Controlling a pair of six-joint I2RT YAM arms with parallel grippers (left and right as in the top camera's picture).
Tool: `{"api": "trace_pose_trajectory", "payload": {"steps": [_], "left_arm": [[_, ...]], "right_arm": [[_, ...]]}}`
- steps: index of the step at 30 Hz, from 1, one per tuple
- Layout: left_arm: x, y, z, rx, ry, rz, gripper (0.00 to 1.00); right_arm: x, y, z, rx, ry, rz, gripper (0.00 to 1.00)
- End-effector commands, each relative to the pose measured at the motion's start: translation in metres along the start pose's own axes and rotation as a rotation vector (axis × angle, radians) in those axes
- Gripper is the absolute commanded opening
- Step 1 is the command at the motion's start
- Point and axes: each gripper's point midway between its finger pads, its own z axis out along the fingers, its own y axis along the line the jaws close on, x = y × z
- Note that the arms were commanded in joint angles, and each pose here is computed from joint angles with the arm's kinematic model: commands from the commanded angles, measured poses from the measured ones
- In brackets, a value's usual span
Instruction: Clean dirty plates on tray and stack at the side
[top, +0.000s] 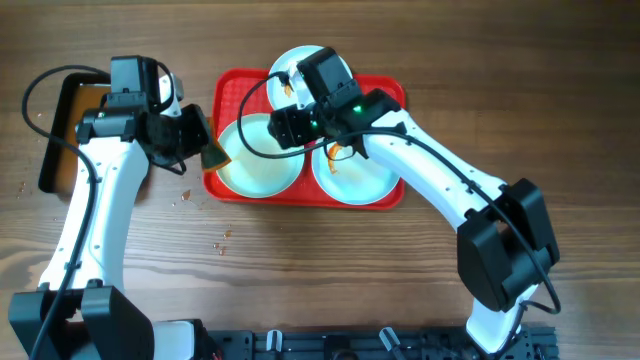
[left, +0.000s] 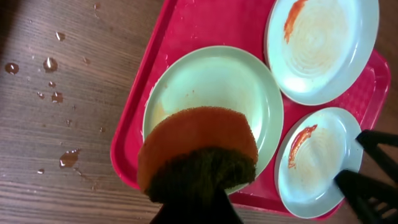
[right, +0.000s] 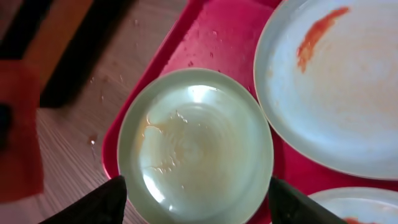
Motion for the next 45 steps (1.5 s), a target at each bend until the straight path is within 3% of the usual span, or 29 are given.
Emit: {"api": "trace_pose_trajectory", "payload": {"steps": [1,7,14,22,26,30,36,37,40,45], "left_arm": [[-0.002,-0.003,-0.001,0.017,0.0,-0.005,0.04],[-0.002,-0.003,-0.001,0.017,-0.001,-0.005,0.04],[-0.002,-0.003,-0.001,0.017,-0.001,-0.005,0.04],[-0.004,-0.004,-0.001,0.019,-0.007,-0.003,0.04],[-0.004,-0.004,-0.001,0.019,-0.007,-0.003,0.04],[-0.004,-0.004,-0.001,0.019,-0.007,-0.003,0.04],[-0.003,-0.004,-0.001,0.019,-0.006,-0.003,0.04],[-0.003,-0.004,-0.001,0.018,-0.004,-0.004,0.04],[-0.003,-0.004,-0.001,0.018,-0.003,-0.004,0.04],[-0.002,-0.003,-0.001,0.017,0.0,-0.005,0.04]], "right_arm": [[0.005,-0.007,0.019,0.015,0.01,0.089,0.73],[0.043,-0.038,0.063,0.101,0.122,0.114,0.69],[0.058,-0.055,0.081,0.16,0.156,0.123,0.68],[0.081,-0.036,0.107,0.159,0.193,0.07,0.66],[0.083,-0.035,0.109,0.205,0.185,0.052,0.56],[0.083,-0.035,0.109,0.209,0.183,0.071,0.27],[0.093,-0.045,0.113,0.25,0.205,0.097,0.24],[0.098,-0.047,0.117,0.254,0.215,0.1,0.07],[0.095,-0.046,0.116,0.254,0.212,0.105,0.04],[0.048,-0.031,0.089,0.244,0.132,0.12,0.04]]}}
